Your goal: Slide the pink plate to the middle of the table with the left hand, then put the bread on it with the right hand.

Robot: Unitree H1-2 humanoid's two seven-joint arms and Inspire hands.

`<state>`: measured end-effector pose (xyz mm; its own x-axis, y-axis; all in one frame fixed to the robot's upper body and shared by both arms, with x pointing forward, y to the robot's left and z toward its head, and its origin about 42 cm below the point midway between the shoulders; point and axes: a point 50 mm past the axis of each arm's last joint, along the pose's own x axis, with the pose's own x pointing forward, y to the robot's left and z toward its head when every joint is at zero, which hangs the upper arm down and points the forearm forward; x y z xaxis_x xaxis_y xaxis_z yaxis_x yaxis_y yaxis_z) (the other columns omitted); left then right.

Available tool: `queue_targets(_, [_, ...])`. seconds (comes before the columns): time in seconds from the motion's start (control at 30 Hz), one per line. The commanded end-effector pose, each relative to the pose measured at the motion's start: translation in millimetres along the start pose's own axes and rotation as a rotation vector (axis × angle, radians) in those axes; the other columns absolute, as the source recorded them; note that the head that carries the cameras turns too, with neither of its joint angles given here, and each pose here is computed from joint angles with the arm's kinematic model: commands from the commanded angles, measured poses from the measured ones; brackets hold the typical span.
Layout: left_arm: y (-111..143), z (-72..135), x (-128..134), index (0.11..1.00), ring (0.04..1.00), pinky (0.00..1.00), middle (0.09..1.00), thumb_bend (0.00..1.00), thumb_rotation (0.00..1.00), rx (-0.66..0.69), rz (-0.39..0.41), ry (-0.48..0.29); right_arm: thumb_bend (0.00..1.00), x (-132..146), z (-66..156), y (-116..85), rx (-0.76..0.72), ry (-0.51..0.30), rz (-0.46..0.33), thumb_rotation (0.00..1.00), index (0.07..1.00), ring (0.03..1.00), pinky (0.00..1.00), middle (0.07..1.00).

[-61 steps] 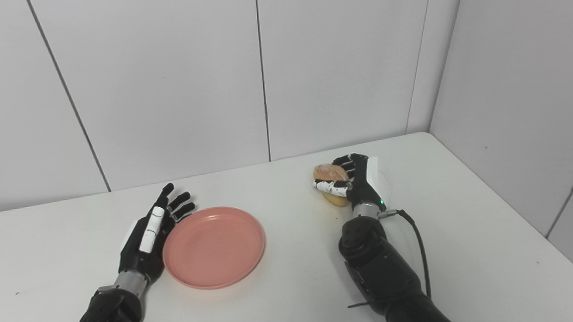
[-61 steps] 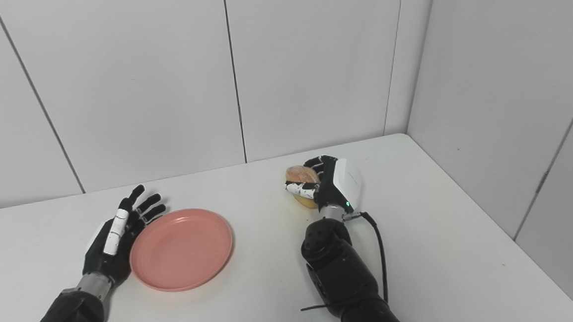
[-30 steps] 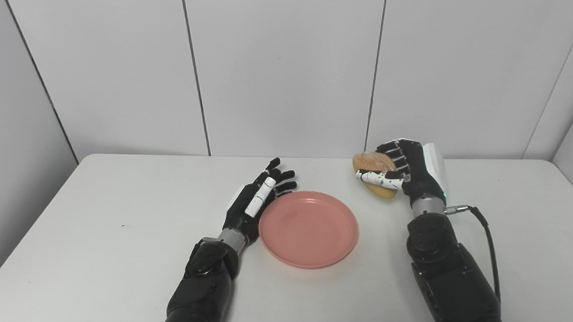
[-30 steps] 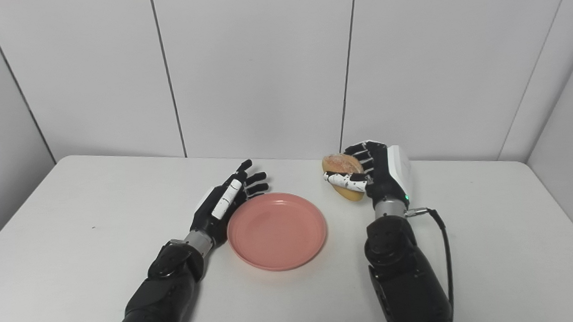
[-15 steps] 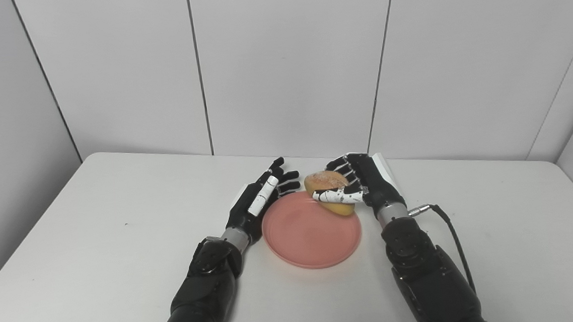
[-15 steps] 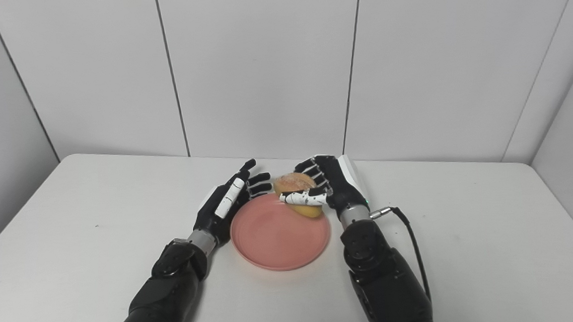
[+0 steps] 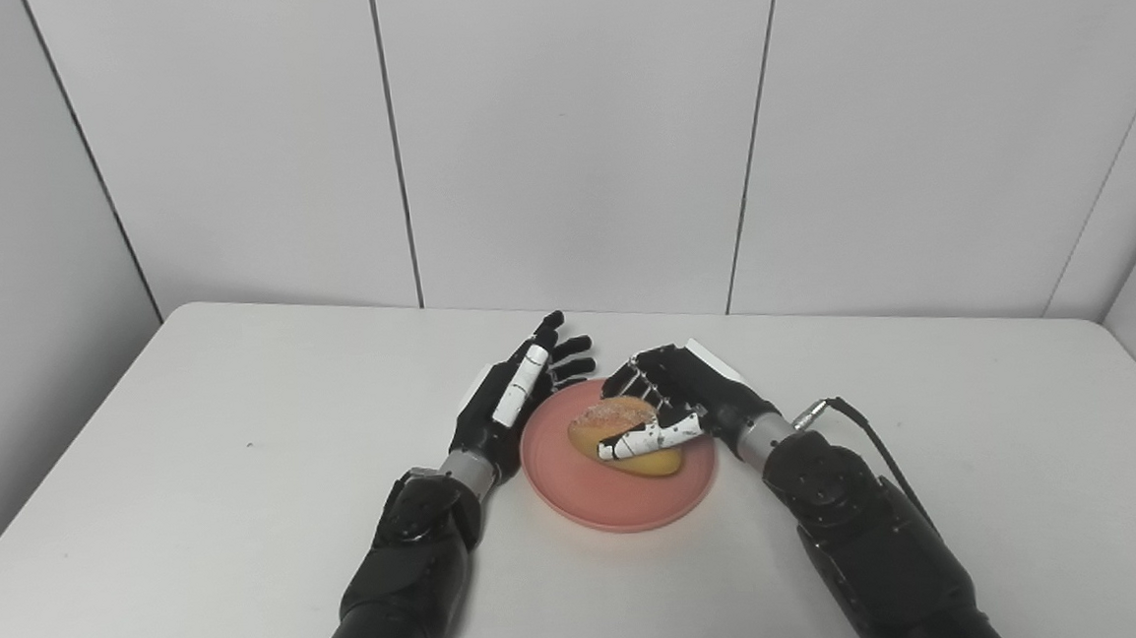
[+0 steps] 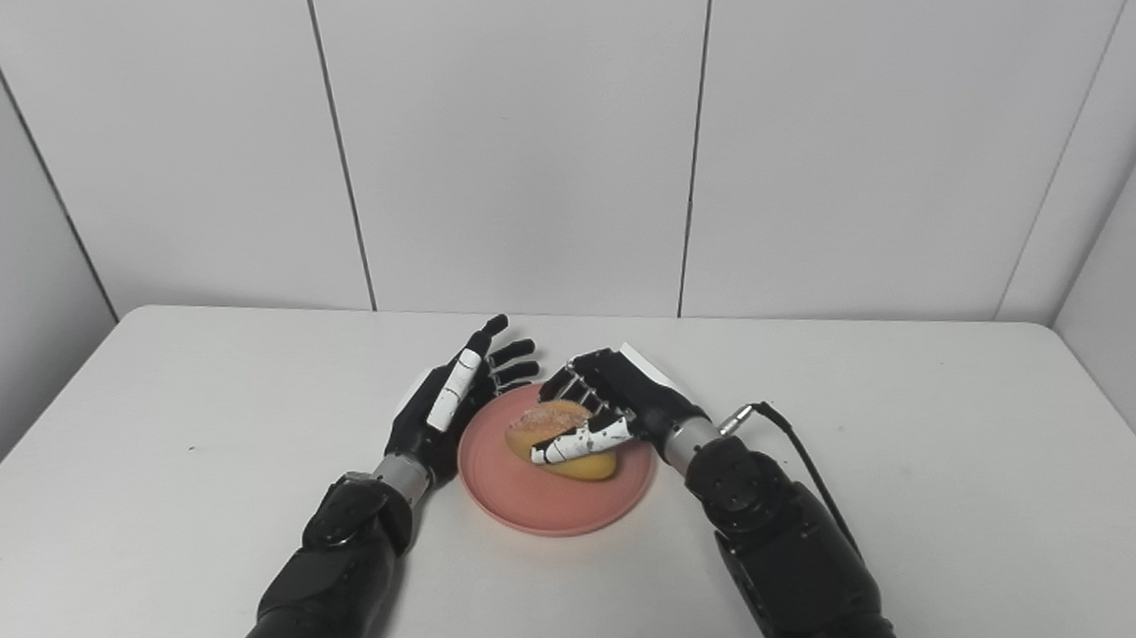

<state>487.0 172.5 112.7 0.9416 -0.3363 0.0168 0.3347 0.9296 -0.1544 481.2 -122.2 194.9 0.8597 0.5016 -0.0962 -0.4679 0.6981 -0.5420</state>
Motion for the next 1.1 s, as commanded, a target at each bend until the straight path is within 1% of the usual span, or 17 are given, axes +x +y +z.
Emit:
queue_targets(0.0, [-1.1,-17.1,-8.7,0.938,0.805,0.80,0.839,0.85,0.84,-0.009,0.010,0.061,0.53,9.8,31.4,-21.4,-0.052,-0.123,-0.021,0.00,0.501,0.410,0.35,0.465])
queue_targets(0.17, [-2.6,-17.9,-8.0,0.938,0.809,0.81,0.834,0.86,0.84,-0.010,0.012,0.064,0.53,11.8,30.2,-19.2,-0.049,-0.132,-0.010,0.00,0.490,0.431,0.37,0.477])
queue_targets(0.27, [-3.1,-17.5,-7.4,0.942,0.814,0.81,0.837,0.85,0.85,-0.009,0.010,0.061,0.53,13.1,29.4,-17.6,-0.058,-0.141,-0.012,0.00,0.489,0.437,0.38,0.477])
queue_targets(0.4, [-2.9,-17.5,-7.1,0.941,0.815,0.80,0.842,0.85,0.85,0.001,0.010,0.064,0.53,14.0,30.6,-13.6,-0.133,-0.165,-0.027,0.00,0.501,0.423,0.37,0.459])
queue_targets(0.5, [-3.4,-17.8,-6.6,0.940,0.815,0.81,0.845,0.86,0.84,-0.005,0.007,0.067,0.53,15.0,31.9,-12.4,-0.176,-0.172,-0.029,0.00,0.505,0.430,0.37,0.458])
queue_targets(0.6, [-3.9,-17.8,-6.6,0.933,0.806,0.80,0.839,0.86,0.85,0.002,0.008,0.067,0.53,15.3,33.3,-13.1,-0.192,-0.182,-0.028,0.00,0.505,0.432,0.37,0.456])
queue_targets(0.67, [-3.8,-17.7,-6.8,0.935,0.801,0.80,0.839,0.85,0.85,0.004,0.006,0.067,0.53,15.1,33.6,-14.5,-0.184,-0.194,-0.031,0.00,0.509,0.453,0.40,0.460])
queue_targets(0.77, [-3.1,-18.0,-6.5,0.939,0.805,0.81,0.844,0.85,0.85,-0.003,0.007,0.073,0.53,14.6,33.8,-16.6,-0.194,-0.194,-0.056,0.00,0.510,0.523,0.47,0.475])
queue_targets(0.8, [-2.6,-18.0,-6.3,0.937,0.800,0.81,0.841,0.85,0.84,-0.002,0.009,0.073,0.77,14.2,34.0,-17.2,-0.215,-0.185,-0.078,0.10,0.589,0.565,0.52,0.564])
queue_targets(0.87, [-1.2,-17.5,-6.4,0.937,0.795,0.80,0.834,0.86,0.83,-0.003,0.013,0.072,0.96,13.7,33.9,-18.2,-0.241,-0.176,-0.126,0.19,0.669,0.627,0.57,0.661])
queue_targets(0.9, [-0.2,-17.2,-6.5,0.939,0.797,0.80,0.834,0.86,0.83,-0.001,0.013,0.072,0.99,13.9,33.7,-18.2,-0.247,-0.174,-0.145,0.20,0.687,0.652,0.59,0.687])
queue_targets(0.93, [0.7,-16.8,-6.6,0.944,0.800,0.80,0.833,0.86,0.83,0.001,0.014,0.072,1.00,14.2,33.4,-18.5,-0.247,-0.168,-0.161,0.21,0.703,0.697,0.64,0.727])
queue_targets(0.97, [1.7,-16.4,-6.8,0.944,0.800,0.80,0.833,0.87,0.83,0.003,0.013,0.072,1.00,14.5,33.5,-18.6,-0.249,-0.164,-0.173,0.21,0.706,0.706,0.64,0.734])
queue_targets(1.07, [3.1,-14.7,-7.0,0.948,0.795,0.79,0.832,0.86,0.83,0.011,0.009,0.067,1.00,14.6,35.0,-19.8,-0.260,-0.164,-0.195,0.23,0.730,0.799,0.73,0.811])
